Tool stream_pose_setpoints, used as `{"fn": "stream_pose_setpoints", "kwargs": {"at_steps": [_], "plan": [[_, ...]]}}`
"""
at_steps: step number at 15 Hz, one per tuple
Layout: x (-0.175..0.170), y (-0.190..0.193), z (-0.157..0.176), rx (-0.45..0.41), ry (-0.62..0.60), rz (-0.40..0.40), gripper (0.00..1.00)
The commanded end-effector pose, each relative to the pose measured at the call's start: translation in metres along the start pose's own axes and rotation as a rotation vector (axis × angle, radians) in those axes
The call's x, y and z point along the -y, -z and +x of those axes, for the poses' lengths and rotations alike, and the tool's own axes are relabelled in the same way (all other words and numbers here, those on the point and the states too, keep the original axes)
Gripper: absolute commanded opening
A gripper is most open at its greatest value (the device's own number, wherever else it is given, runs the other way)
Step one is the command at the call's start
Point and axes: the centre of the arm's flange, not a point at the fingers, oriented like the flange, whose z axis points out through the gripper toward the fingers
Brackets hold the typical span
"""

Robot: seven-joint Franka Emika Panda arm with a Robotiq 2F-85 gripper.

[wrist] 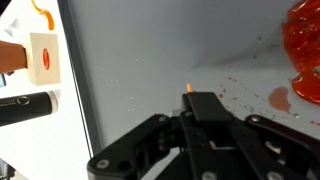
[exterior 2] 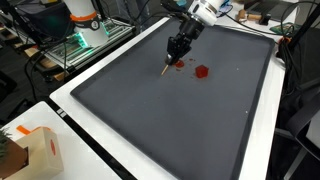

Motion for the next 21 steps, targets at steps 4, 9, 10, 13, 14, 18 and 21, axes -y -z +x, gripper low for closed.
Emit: {"fn": "stream_pose_setpoints", "kwargs": {"at_steps": [4,9,10,13,14,18,21], "plan": [[0.019,-0.009,0.008,-0.009,-0.007,-0.067,0.03],[0.030,-0.008,0.006,-0.023,0.022,-0.060,0.03],[0.032,-0.008,0.005,-0.025,0.025,-0.063,0.03],[0.036,-0.007,0.003,-0.026,0.038,-0.064,0.03],[0.038,-0.007,0.002,-0.028,0.044,-0.061,0.03],[0.044,-0.009,-0.001,-0.021,0.062,-0.065,0.03],[0.047,-0.010,-0.002,-0.018,0.072,-0.063,0.03]]}}
